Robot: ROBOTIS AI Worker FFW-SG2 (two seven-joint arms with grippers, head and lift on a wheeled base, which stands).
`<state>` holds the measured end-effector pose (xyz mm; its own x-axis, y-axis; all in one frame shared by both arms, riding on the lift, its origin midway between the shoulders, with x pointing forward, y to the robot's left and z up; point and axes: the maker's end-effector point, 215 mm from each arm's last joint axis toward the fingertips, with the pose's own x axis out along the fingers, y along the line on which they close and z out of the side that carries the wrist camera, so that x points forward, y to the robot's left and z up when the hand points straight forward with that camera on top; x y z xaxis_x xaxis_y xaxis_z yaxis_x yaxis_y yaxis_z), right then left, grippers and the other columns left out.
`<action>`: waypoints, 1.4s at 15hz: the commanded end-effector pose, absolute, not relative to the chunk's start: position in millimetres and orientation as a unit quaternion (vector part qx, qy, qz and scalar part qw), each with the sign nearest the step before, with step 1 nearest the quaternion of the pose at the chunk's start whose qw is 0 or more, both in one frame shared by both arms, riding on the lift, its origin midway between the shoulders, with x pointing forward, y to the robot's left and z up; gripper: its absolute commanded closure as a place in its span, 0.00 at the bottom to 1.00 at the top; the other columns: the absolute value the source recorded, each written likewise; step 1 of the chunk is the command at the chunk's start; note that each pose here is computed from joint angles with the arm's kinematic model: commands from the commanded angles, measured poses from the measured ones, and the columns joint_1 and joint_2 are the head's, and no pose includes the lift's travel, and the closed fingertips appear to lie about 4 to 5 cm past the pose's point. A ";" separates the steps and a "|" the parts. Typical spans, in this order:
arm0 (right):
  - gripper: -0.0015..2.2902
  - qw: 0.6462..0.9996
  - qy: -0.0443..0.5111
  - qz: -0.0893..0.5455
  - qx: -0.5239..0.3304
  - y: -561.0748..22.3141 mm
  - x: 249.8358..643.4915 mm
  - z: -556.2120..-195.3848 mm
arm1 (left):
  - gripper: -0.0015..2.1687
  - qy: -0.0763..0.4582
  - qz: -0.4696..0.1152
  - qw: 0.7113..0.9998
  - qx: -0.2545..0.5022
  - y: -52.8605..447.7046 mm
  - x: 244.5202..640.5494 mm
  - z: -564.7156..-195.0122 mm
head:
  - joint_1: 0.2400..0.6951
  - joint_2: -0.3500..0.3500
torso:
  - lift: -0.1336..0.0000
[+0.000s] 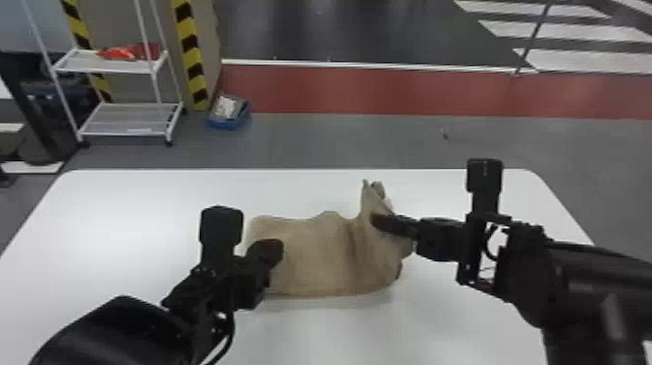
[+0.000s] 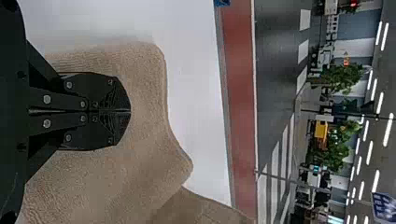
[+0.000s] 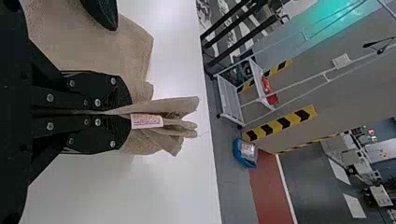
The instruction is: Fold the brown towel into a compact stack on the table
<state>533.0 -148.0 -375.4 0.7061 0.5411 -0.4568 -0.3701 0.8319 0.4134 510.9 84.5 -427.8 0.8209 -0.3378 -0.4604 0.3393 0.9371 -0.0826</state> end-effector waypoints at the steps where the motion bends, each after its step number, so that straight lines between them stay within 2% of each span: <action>1: 0.49 0.913 0.288 0.248 0.147 -149.2 534.6 -371.6 | 0.85 0.218 -0.168 0.961 -0.002 97.7 511.5 -400.3 | 1.00 0.40 | 0.07; 5: 0.49 0.923 0.276 0.227 0.147 -170.2 546.2 -354.6 | 0.85 0.230 -0.147 0.962 0.002 136.6 510.2 -403.8 | 1.00 0.44 | 0.07; 8: 0.49 0.921 0.281 0.223 0.151 -173.4 556.2 -343.4 | 0.85 0.264 -0.169 0.950 -0.009 128.7 501.4 -439.5 | 1.00 0.44 | 0.07; 12: 0.49 0.913 0.288 0.259 0.126 -131.2 549.2 -341.7 | 0.85 0.286 -0.173 0.943 -0.005 125.9 502.1 -463.1 | 1.00 0.44 | 0.07; 17: 0.49 0.903 0.301 0.292 0.099 -85.1 536.3 -350.5 | 0.85 0.290 -0.186 0.939 -0.002 107.9 498.7 -464.7 | 1.00 0.52 | 0.07; 21: 0.49 0.897 0.312 0.299 0.094 -73.1 529.6 -363.0 | 0.85 0.293 -0.198 0.935 -0.003 90.8 496.1 -467.9 | 1.00 0.53 | 0.07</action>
